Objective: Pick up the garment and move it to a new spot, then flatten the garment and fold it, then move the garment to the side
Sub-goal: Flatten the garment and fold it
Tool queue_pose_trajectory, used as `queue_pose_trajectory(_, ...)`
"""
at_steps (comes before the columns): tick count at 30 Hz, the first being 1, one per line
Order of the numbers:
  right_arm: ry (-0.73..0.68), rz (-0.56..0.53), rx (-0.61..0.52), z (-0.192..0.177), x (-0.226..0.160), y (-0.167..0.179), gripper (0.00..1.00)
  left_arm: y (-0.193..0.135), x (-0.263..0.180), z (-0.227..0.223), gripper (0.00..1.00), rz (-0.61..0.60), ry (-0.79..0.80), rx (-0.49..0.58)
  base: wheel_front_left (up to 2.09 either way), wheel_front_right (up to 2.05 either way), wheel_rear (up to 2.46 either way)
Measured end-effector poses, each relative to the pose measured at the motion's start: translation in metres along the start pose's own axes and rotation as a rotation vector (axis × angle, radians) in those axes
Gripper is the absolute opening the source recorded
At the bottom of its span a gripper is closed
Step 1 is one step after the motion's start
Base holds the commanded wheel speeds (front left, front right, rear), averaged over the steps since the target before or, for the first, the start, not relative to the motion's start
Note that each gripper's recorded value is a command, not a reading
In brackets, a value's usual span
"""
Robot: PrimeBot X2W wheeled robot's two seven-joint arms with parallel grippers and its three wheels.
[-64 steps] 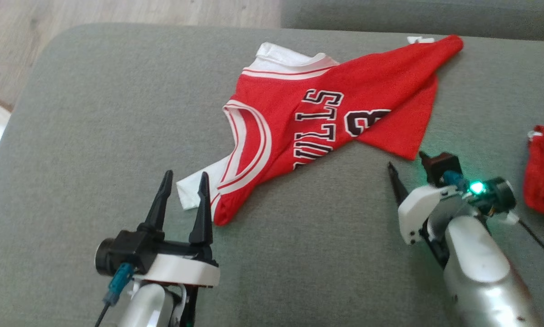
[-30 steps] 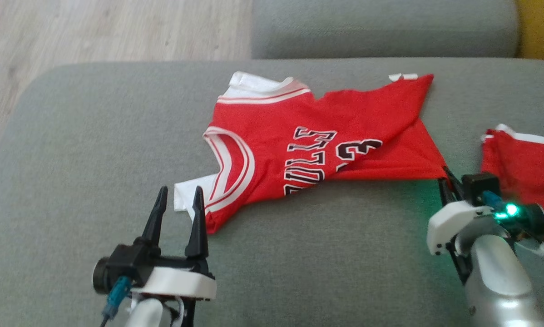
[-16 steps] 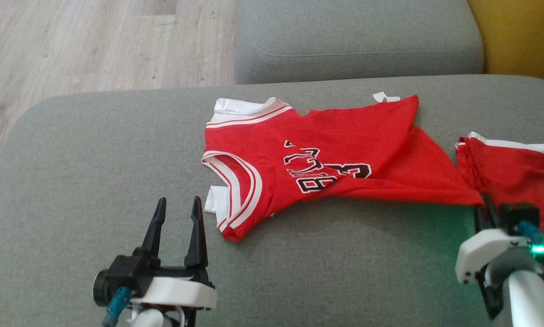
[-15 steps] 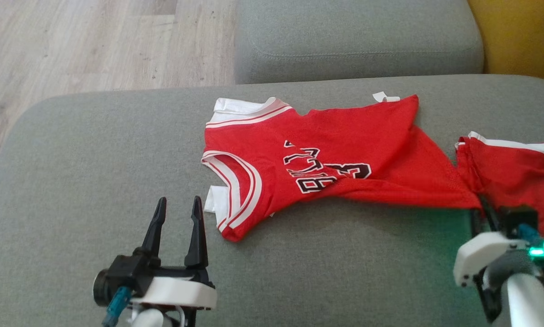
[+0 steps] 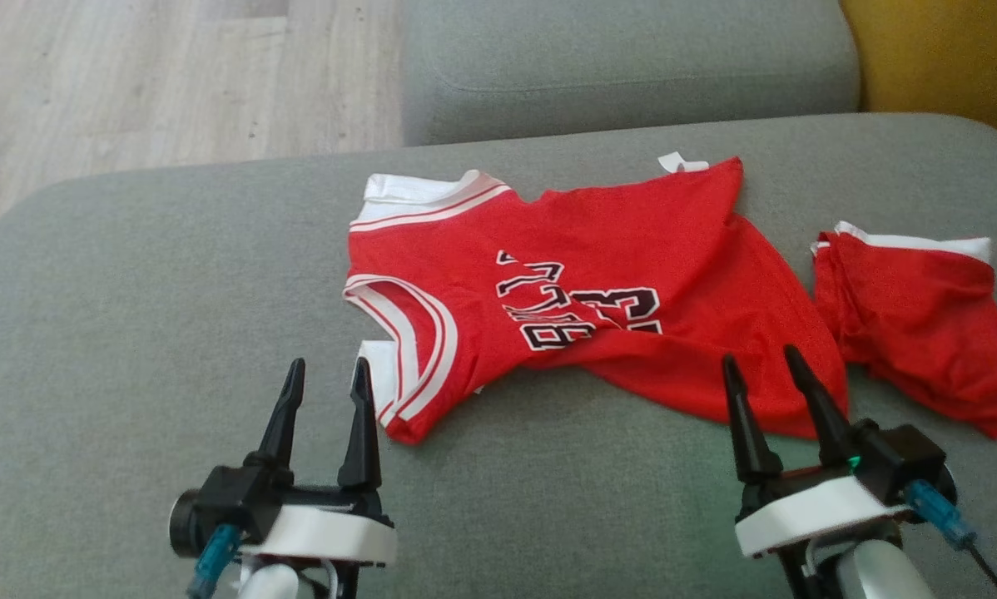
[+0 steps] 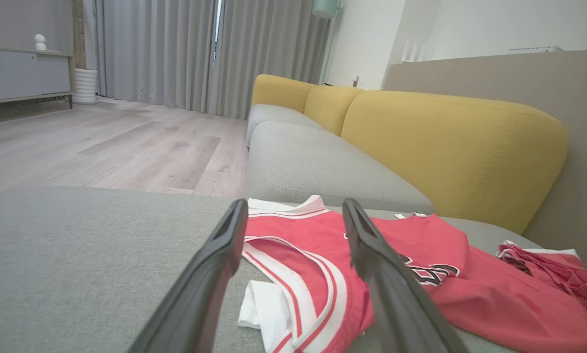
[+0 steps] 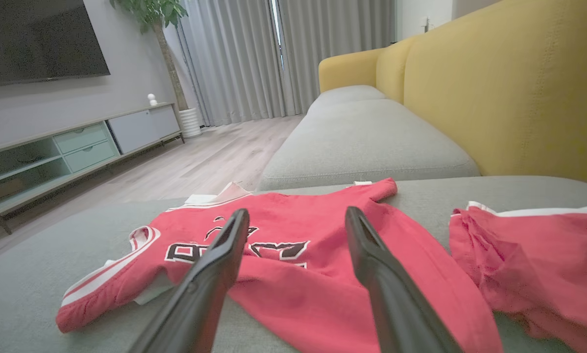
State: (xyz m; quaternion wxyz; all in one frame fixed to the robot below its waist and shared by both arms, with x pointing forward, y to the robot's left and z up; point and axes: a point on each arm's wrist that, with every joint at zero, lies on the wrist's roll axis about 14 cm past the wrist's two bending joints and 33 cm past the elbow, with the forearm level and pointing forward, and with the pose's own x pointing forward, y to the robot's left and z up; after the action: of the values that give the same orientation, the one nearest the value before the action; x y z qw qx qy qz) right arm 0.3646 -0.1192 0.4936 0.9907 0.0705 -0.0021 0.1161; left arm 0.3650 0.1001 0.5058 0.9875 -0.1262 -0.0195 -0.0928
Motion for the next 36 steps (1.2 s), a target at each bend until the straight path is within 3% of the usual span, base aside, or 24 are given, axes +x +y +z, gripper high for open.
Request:
queue_pose_trajectory(8,-0.047,-0.046,0.001,0.01,0.007,-0.017,1.0,-0.007,0.021,-0.007,1.0,-0.078,0.024,0.058,0.0,0.0,0.0)
queue_pose_trajectory(13,-0.103,-0.077,-0.012,0.027,0.031,-0.034,1.0,-0.005,0.093,0.006,1.0,-0.209,0.112,0.223,0.0,0.0,0.0)
queue_pose_trajectory(19,-0.12,-0.101,-0.019,0.031,0.049,-0.05,1.0,0.016,0.141,-0.042,1.0,-0.248,0.499,0.387,0.0,0.0,0.0)
queue_pose_trajectory(24,-0.124,-0.124,-0.017,0.032,0.052,-0.061,1.0,0.035,0.14,-0.095,1.0,-0.252,0.813,0.408,0.0,0.0,0.0)
queue_pose_trajectory(31,-0.13,-0.167,-0.011,0.034,0.048,-0.076,1.0,0.064,0.148,-0.126,1.0,-0.222,1.015,0.485,0.0,0.0,0.0)
queue_pose_trajectory(36,-0.129,-0.189,-0.02,0.033,0.045,-0.083,1.0,0.051,0.15,-0.138,1.0,-0.252,1.086,0.416,0.0,0.0,0.0)
